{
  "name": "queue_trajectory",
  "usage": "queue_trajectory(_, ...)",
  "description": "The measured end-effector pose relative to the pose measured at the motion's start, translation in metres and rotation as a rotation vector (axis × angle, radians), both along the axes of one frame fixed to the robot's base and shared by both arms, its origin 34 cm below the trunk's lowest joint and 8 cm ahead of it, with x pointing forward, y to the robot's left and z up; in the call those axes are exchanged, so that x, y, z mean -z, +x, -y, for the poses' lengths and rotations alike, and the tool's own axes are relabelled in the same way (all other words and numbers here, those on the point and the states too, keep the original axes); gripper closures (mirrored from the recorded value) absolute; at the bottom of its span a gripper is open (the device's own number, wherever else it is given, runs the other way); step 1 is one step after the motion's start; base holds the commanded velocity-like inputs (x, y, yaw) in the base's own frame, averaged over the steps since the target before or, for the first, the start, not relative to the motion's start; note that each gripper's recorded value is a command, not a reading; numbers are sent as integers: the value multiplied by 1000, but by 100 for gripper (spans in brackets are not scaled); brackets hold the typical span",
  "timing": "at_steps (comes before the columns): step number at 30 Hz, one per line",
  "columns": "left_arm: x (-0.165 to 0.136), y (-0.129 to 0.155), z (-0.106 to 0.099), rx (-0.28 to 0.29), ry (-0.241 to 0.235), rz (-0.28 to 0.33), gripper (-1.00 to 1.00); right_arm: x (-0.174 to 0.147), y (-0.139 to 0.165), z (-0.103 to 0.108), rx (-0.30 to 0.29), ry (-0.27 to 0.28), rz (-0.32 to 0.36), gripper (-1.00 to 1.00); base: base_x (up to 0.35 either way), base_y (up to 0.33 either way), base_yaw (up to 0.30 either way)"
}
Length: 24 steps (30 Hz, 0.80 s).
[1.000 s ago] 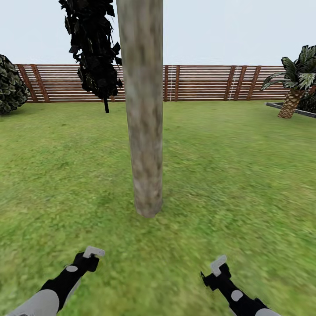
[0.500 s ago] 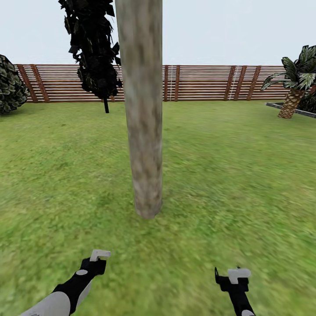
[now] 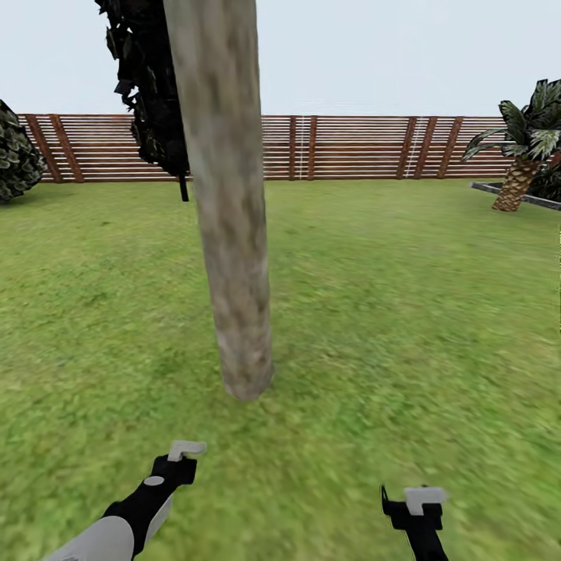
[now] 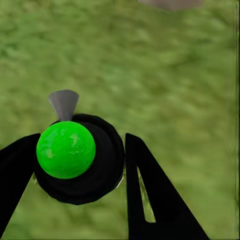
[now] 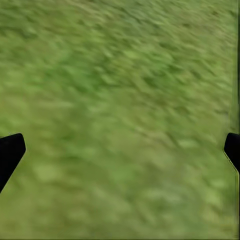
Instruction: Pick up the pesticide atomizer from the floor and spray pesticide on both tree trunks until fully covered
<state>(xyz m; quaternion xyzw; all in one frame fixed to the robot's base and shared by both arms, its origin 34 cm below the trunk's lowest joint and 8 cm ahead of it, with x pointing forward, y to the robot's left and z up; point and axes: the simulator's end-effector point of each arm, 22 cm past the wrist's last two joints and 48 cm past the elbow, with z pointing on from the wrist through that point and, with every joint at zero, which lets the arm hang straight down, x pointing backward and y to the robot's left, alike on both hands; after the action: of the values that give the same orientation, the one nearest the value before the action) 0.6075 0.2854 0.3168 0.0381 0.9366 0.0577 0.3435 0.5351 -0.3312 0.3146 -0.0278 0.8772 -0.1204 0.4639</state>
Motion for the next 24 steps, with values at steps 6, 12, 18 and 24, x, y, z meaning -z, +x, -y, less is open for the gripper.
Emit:
queue_trajectory(6, -3, 4, 6, 2, -6, 12, 100, 0, 0, 1, 1, -2, 0, -100, -118, -262, 0)
queue_trajectory(12, -8, 10, 24, 12, -24, 26, 100, -1, 0, 1, 0, -2, 2, -100, -94, -158, 0)
queue_trajectory(18, -10, 12, 24, 12, -24, 32, 100, -2, 1, 1, 1, -2, 3, -100, -28, -72, 0)
queue_trajectory(24, -35, 43, 21, -18, -11, -74, 100, -2, 1, 1, 1, -2, 3, -100, -3, -8, 0)
